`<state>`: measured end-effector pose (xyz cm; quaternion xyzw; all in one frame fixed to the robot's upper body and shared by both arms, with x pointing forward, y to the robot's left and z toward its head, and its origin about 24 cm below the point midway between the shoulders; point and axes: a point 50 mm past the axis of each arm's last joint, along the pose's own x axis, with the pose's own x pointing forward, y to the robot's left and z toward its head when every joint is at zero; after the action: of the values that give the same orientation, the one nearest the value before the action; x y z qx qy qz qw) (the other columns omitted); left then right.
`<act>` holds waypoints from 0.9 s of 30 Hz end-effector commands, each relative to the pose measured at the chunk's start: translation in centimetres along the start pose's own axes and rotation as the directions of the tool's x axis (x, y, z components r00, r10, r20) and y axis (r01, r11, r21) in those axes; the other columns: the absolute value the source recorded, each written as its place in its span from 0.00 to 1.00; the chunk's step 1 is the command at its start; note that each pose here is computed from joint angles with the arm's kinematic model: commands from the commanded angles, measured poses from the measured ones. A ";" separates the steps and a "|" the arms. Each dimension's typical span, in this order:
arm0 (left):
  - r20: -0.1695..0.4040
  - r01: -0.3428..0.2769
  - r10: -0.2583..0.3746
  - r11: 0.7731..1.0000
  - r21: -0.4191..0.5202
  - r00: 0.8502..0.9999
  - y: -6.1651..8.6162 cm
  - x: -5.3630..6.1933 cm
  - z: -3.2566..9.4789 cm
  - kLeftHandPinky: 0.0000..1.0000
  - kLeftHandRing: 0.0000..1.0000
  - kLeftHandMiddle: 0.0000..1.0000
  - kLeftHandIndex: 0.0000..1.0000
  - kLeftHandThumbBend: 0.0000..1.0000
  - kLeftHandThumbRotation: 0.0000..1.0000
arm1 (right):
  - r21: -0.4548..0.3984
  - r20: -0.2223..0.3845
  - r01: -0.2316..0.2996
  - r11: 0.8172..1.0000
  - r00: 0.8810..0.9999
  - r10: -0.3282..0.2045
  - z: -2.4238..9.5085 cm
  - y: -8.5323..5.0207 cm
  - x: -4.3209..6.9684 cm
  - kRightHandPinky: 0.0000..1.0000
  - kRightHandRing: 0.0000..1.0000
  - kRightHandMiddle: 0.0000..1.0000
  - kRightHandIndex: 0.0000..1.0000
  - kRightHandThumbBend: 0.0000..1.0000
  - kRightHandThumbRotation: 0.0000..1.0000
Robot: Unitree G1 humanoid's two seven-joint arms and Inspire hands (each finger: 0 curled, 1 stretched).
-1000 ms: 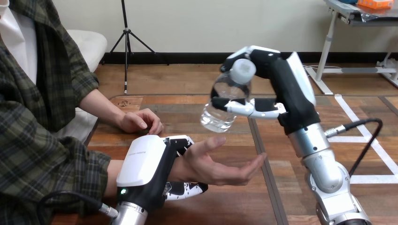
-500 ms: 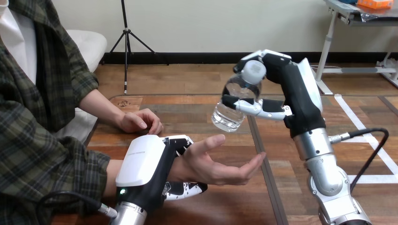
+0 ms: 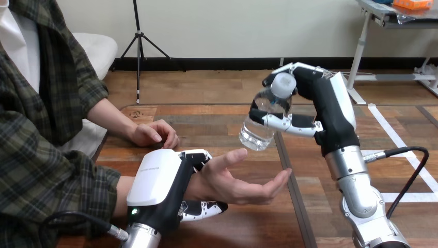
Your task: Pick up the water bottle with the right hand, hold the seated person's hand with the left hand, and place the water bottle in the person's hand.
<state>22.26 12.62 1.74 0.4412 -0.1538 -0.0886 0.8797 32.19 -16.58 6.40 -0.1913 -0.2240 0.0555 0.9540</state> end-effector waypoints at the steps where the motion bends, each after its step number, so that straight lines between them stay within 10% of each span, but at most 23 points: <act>1: 0.084 -0.018 0.020 1.000 -0.025 0.996 0.1 0.7 1.5 0.39 0.41 0.45 0.46 0.81 0.00 | -0.015 0.138 0.043 0.999 0.990 -0.041 2.7 -0.9 3.6 0.42 0.45 0.49 0.50 0.73 0.00; 27: 0.076 -0.013 0.015 0.999 -0.030 0.997 0.1 0.7 1.5 0.39 0.41 0.45 0.46 0.80 0.00 | -0.088 0.014 -0.027 0.996 0.999 0.029 0.9 0.8 2.9 0.45 0.45 0.49 0.50 0.74 0.00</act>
<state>22.21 12.71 1.73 0.4417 -0.1548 -0.0885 0.8792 32.16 -16.19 4.04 -0.2350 -0.1642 0.0686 0.9556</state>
